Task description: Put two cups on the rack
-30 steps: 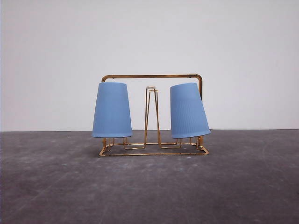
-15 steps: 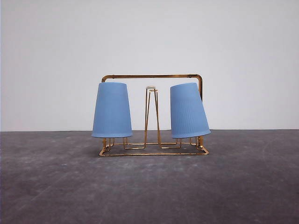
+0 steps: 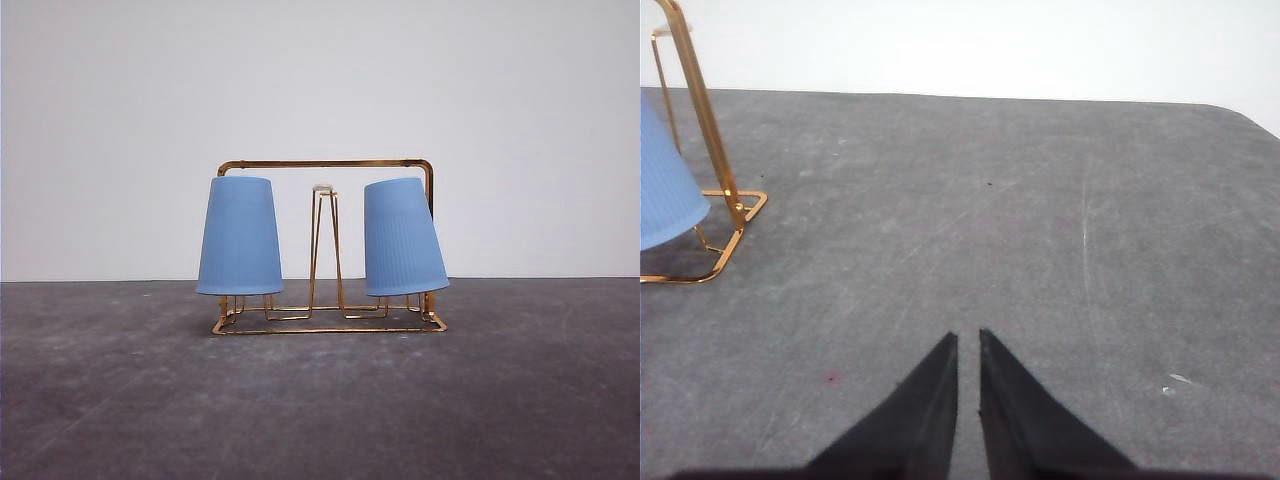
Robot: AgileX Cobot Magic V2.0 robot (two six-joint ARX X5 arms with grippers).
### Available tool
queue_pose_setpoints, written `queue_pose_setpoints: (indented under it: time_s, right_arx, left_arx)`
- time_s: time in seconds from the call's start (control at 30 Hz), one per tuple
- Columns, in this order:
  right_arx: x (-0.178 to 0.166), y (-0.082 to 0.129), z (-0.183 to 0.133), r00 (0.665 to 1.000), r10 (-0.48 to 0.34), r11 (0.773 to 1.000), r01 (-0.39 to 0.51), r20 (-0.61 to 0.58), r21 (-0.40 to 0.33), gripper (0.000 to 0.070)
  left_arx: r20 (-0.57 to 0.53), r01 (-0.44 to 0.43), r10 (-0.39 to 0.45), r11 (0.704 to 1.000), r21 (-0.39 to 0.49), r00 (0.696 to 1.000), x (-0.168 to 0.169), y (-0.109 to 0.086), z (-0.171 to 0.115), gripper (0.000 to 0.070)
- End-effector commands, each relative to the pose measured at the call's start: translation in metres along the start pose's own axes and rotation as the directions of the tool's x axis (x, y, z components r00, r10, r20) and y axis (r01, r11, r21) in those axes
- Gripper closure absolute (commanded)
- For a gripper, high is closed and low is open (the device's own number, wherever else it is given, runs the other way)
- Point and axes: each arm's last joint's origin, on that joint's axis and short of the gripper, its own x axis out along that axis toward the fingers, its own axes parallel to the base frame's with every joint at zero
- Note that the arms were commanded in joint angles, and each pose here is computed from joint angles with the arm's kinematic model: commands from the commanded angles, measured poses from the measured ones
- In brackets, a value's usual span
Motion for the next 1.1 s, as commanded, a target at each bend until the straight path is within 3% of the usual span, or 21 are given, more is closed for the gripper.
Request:
queue_pose_setpoints:
  time_s: [0.0, 1.07]
  right_arx:
    - [0.0002, -0.0001, 0.0004, 1.0, -0.001, 1.0, 0.001, 0.009, 0.008, 0.0662]
    - [0.0002, -0.0001, 0.0004, 1.0, -0.001, 1.0, 0.001, 0.009, 0.008, 0.0662]
  left_arx:
    - [-0.002, -0.003, 0.003, 1.0, -0.001, 1.0, 0.0012, 0.0002, -0.0035, 0.07]
    - [-0.002, -0.003, 0.003, 1.0, -0.001, 1.0, 0.0012, 0.0002, -0.0035, 0.07]
